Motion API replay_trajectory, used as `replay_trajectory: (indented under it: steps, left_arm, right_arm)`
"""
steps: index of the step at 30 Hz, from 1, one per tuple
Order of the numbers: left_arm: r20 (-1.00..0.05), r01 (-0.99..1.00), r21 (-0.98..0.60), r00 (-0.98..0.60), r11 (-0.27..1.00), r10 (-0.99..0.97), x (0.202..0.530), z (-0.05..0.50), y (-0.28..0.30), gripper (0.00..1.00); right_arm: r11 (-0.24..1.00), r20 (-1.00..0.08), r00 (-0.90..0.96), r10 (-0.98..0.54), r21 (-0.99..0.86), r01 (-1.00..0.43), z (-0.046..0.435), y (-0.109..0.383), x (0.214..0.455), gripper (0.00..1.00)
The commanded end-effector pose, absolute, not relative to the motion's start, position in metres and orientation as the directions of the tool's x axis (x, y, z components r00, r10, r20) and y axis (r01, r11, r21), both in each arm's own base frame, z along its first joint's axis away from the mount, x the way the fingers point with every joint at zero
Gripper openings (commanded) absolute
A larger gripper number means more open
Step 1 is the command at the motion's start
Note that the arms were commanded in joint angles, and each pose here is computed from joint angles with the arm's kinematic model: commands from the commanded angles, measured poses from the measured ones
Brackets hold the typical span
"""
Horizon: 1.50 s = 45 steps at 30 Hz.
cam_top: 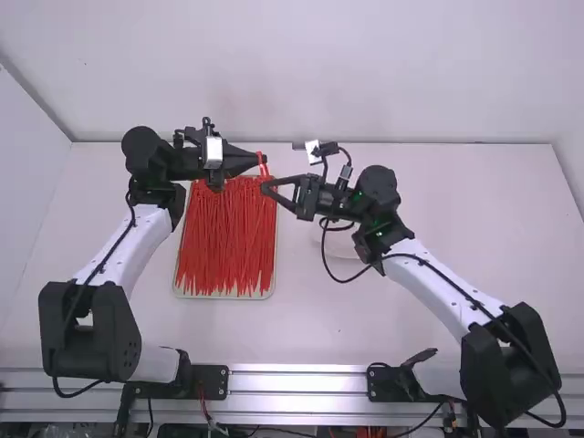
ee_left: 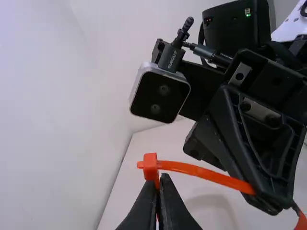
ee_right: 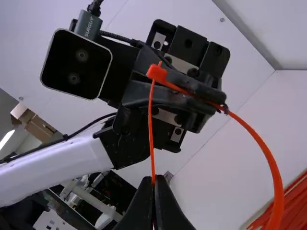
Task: Fasten the cable tie
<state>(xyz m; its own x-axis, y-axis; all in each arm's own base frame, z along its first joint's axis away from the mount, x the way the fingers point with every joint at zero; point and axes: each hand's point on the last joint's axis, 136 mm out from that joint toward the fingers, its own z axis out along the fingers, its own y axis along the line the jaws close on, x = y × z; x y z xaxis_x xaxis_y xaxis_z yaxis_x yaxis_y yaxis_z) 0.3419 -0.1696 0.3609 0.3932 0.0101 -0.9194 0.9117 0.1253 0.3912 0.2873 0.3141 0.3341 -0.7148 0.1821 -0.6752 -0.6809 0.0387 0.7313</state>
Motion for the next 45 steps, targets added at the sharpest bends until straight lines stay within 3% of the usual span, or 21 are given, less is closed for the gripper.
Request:
replay_trajectory:
  steps: [1,8,19,22,29,37,45]
  left_arm:
    - [-0.902,0.897,0.431,0.433,0.092,0.009,0.336,0.365,-0.171,0.02]
    - [-0.851,0.851,0.525,0.525,0.029,0.008,0.328,0.356,-0.172,0.02]
    - [-0.856,0.855,0.516,0.516,0.04,0.011,0.33,0.355,-0.172,0.02]
    - [-0.861,0.86,0.509,0.509,0.041,0.012,0.33,0.354,-0.172,0.02]
    - [-0.868,0.867,0.497,0.497,0.039,0.011,0.33,0.353,-0.172,0.02]
    - [-0.866,0.865,0.501,0.501,0.038,0.011,0.33,0.353,-0.172,0.01]
    - [-0.865,0.865,0.501,0.501,0.009,-0.006,0.324,0.353,-0.183,0.02]
  right_arm:
    - [0.047,-0.674,-0.704,0.224,0.729,-0.683,0.345,0.313,0.296,0.0]
    - [0.051,-0.669,-0.704,0.236,0.732,-0.679,0.346,0.312,0.298,0.0]
    - [0.044,-0.664,-0.716,0.216,0.739,-0.672,0.343,0.313,0.295,0.0]
    - [0.007,-0.574,-0.798,0.182,0.813,-0.582,0.34,0.314,0.289,0.0]
    - [0.028,-0.542,-0.823,0.17,0.837,-0.546,0.331,0.315,0.291,0.0]
    - [0.028,-0.427,-0.879,0.212,0.902,-0.431,0.33,0.313,0.299,0.0]
    - [-0.029,-0.39,-0.886,0.249,0.912,-0.41,0.347,0.311,0.3,0.0]
